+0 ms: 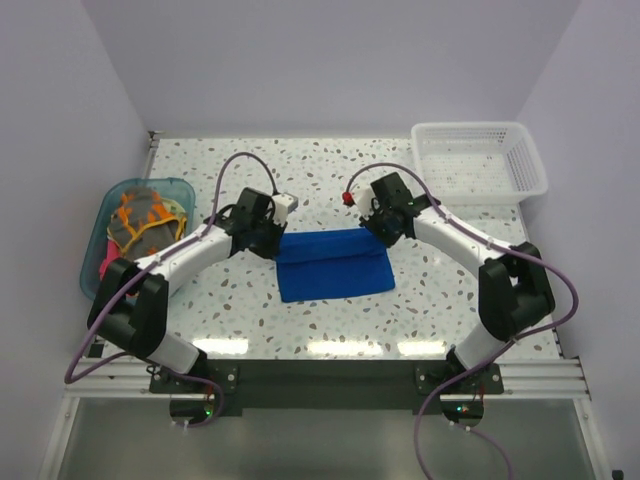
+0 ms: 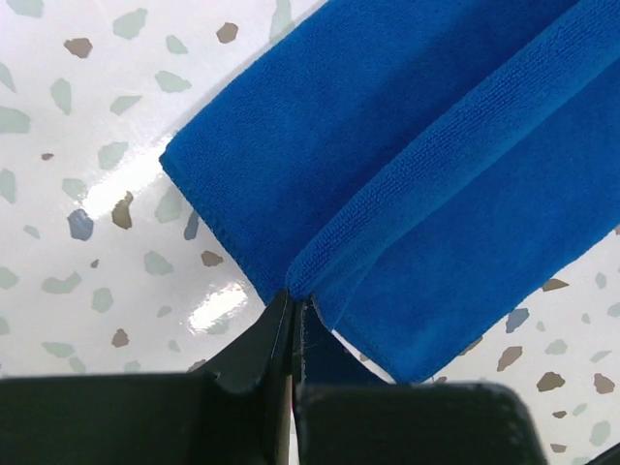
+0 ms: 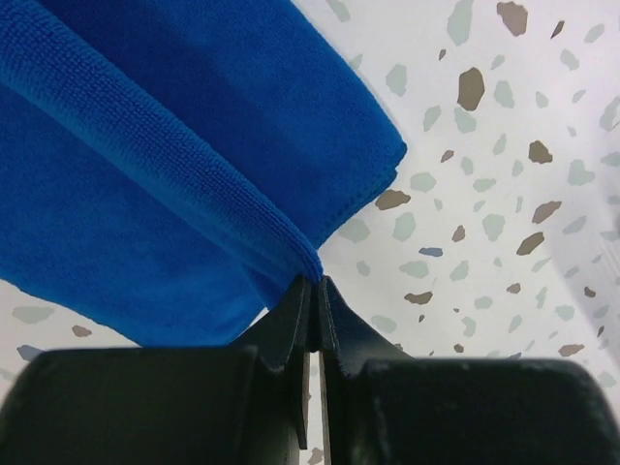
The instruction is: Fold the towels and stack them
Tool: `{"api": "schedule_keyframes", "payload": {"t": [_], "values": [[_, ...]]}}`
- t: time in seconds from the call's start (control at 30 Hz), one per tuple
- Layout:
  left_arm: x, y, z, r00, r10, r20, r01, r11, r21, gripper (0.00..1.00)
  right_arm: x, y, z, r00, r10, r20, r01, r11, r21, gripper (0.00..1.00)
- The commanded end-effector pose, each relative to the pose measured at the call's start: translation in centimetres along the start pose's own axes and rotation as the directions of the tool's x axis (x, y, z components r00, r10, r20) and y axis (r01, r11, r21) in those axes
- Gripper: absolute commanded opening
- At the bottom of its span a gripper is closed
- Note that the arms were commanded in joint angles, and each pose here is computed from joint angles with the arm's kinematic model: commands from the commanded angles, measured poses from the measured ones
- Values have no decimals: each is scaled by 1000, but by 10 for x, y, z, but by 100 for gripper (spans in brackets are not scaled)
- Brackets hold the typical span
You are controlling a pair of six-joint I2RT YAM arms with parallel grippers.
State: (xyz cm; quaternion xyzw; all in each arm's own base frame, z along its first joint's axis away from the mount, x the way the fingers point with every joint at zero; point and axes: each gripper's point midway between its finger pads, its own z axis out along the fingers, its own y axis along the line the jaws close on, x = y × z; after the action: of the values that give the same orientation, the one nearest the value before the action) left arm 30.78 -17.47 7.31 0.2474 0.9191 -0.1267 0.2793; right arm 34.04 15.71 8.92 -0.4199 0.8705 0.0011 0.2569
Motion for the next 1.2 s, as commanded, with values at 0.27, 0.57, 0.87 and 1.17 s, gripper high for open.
{"api": "schedule_keyframes", "payload": {"t": [0.27, 0.57, 0.87, 1.17], "values": [[-25, -16, -16, 993, -76, 92, 71, 996, 60, 0, -22, -25, -28, 994, 54, 99, -67, 990, 126, 0], [-12, -21, -22, 992, -109, 66, 104, 992, 72, 0, -15, -16, -42, 989, 107, 99, -118, 986, 114, 0], [36, -29, 6, 985, -154, -74, 161, 982, 99, 0, 24, 4, -10, 993, 119, -1, -119, 990, 76, 0], [48, -30, 21, 981, -154, -122, 165, 982, 89, 0, 39, 14, 12, 992, 103, -75, -100, 994, 37, 0]]}}
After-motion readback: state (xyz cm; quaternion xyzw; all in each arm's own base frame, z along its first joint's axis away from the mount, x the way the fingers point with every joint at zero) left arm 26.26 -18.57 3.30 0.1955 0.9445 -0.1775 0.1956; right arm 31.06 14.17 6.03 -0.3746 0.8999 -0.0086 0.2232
